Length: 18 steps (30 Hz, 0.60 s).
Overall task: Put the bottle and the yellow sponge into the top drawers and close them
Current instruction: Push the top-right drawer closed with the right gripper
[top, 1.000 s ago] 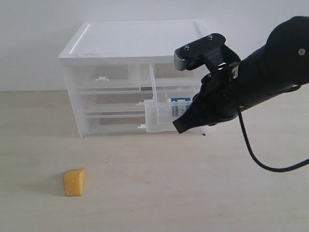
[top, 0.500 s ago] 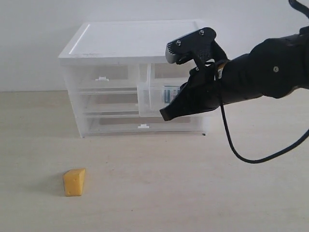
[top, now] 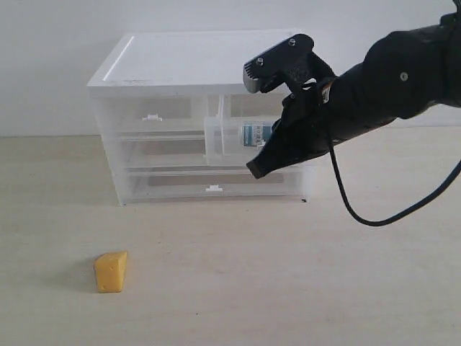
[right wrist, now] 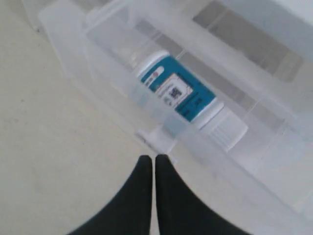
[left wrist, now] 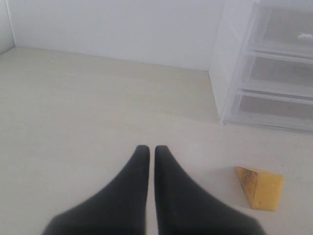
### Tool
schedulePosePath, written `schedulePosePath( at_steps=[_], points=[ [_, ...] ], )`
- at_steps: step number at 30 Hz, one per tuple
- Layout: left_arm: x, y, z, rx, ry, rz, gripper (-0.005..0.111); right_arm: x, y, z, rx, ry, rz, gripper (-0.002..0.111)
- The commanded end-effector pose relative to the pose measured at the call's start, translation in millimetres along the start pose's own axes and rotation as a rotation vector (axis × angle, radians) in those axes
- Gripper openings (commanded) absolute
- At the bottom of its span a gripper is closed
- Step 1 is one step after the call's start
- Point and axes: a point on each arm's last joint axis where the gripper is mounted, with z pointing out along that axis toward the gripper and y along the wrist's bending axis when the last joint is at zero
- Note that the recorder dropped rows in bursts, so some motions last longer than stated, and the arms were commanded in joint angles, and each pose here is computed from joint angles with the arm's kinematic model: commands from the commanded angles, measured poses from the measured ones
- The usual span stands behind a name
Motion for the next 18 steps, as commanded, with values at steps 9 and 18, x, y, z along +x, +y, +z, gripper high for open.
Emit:
schedulePosePath(
  at_steps=[9,18],
  points=[
    [0,0.1,0,0.000,-0.007,-0.004,0.004,-9,-15,-11,0.010,0.080,-0.054,0.000],
    [0,0.1,0,0.000,-0.007,-0.004,0.004,-1,-40,11,0.073,0.043,0.017,0.000]
  ],
)
